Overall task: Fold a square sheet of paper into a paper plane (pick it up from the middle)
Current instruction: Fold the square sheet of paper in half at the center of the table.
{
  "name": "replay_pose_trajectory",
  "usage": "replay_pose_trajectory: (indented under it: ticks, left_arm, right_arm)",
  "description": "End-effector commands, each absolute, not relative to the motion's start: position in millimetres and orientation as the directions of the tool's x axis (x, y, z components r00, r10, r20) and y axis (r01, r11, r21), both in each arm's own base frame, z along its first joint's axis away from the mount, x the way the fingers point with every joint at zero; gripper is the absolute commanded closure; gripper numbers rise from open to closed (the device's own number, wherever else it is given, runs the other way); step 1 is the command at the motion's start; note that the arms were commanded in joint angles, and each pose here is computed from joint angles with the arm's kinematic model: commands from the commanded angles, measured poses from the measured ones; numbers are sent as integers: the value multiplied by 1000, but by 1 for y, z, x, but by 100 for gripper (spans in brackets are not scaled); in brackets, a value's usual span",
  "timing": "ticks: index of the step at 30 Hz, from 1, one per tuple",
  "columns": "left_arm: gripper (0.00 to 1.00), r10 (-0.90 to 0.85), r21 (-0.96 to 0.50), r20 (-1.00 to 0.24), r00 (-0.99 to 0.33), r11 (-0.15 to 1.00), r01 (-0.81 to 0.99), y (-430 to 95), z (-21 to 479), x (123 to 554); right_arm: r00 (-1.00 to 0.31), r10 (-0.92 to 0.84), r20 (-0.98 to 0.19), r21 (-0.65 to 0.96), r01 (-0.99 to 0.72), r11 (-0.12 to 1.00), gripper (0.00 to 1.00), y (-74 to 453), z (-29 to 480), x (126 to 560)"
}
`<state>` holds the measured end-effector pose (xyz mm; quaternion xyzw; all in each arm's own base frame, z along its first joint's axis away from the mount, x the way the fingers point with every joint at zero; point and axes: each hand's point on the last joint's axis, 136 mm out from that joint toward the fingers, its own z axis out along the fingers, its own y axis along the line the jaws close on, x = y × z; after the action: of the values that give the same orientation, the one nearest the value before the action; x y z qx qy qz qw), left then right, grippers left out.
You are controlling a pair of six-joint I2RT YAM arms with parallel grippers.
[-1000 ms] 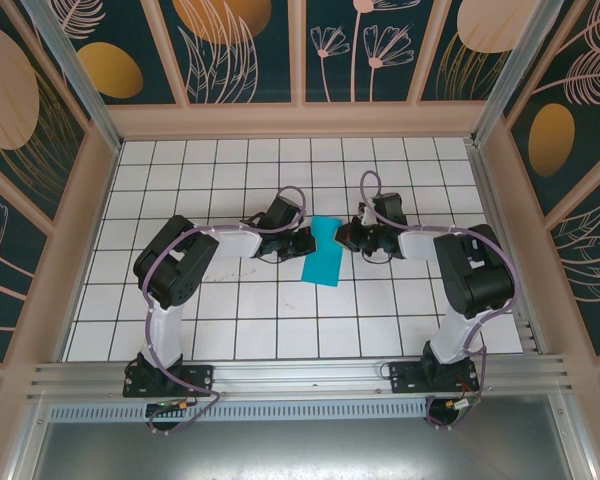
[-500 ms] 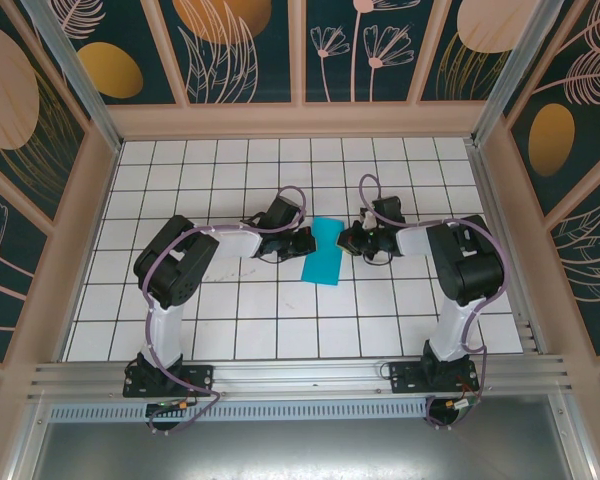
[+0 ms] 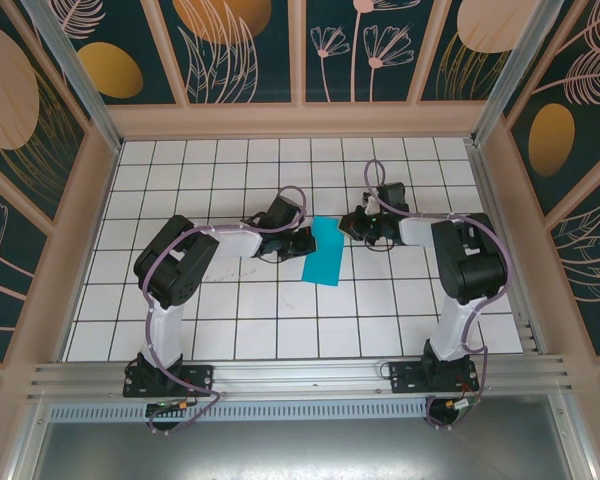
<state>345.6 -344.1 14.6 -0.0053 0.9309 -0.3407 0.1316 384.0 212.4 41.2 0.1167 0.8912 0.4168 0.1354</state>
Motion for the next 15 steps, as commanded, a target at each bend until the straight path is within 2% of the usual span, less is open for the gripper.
replay_pose_trajectory:
  ticks: [1,7,15]
  left_arm:
    - [100,-81,-527,-172,-982,850,22,-322,-30,328]
    - [100,-78,-525,-172,-982,851,24,-322,-30,328]
    - [100,-77,-522,-171,-982,853,24,-321,-31,328]
  right_arm:
    - [-945,306,-113,751,121,649,100,209,19,379]
    - [-941,325,-95,693,172,700,100,198,0,375]
    - [-933,304,-191,768,51,639,100,209,66,401]
